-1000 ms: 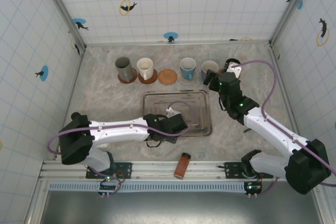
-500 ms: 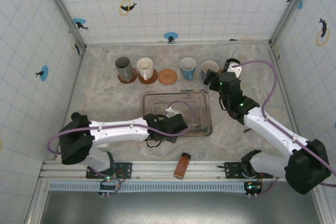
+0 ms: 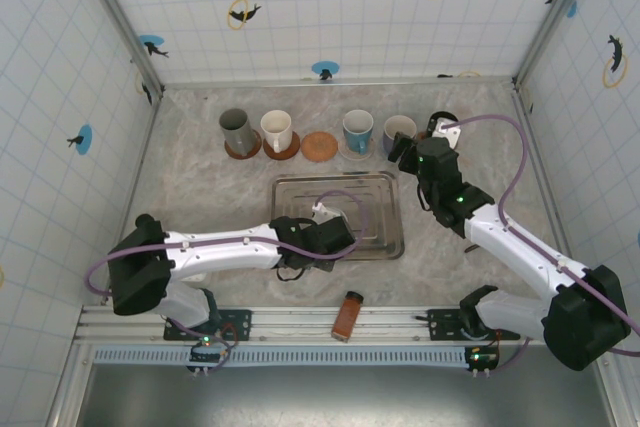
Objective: Place the cup by the coaster
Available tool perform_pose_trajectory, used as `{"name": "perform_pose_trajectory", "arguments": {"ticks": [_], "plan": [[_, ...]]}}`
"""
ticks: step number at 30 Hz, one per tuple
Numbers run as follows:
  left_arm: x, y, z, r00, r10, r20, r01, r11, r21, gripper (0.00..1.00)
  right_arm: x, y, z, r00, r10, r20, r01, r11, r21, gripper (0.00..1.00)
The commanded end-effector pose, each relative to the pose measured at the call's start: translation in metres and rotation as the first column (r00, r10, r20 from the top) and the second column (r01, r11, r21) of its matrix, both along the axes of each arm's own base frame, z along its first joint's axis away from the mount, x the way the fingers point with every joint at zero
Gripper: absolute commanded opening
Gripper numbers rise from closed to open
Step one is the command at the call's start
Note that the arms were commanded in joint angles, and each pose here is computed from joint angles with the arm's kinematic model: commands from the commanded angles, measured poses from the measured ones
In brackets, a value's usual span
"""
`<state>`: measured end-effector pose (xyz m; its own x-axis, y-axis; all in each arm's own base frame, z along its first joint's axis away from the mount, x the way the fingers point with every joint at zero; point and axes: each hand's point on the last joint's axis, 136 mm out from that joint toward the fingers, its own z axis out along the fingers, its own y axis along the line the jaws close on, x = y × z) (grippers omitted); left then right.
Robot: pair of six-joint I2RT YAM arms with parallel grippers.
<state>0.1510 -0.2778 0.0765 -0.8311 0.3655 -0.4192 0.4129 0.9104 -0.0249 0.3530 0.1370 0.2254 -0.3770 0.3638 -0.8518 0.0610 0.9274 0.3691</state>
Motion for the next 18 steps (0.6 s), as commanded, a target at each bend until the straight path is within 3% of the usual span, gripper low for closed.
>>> {"name": "perform_pose_trajectory", "arguments": {"ticks": [1, 18], "plan": [[0.011, -0.002, 0.020, 0.997, 0.036, 0.066, -0.033, 0.998, -0.046, 0.00, 0.005, 0.000, 0.014, 0.999, -0.011, 0.044, 0.009, 0.999, 0.034, 0.99], [0.033, -0.002, 0.043, 0.993, 0.048, 0.108, -0.039, 0.995, -0.089, 0.00, 0.007, 0.003, 0.013, 0.999, 0.001, 0.043, -0.002, 0.999, 0.037, 0.99]]}}
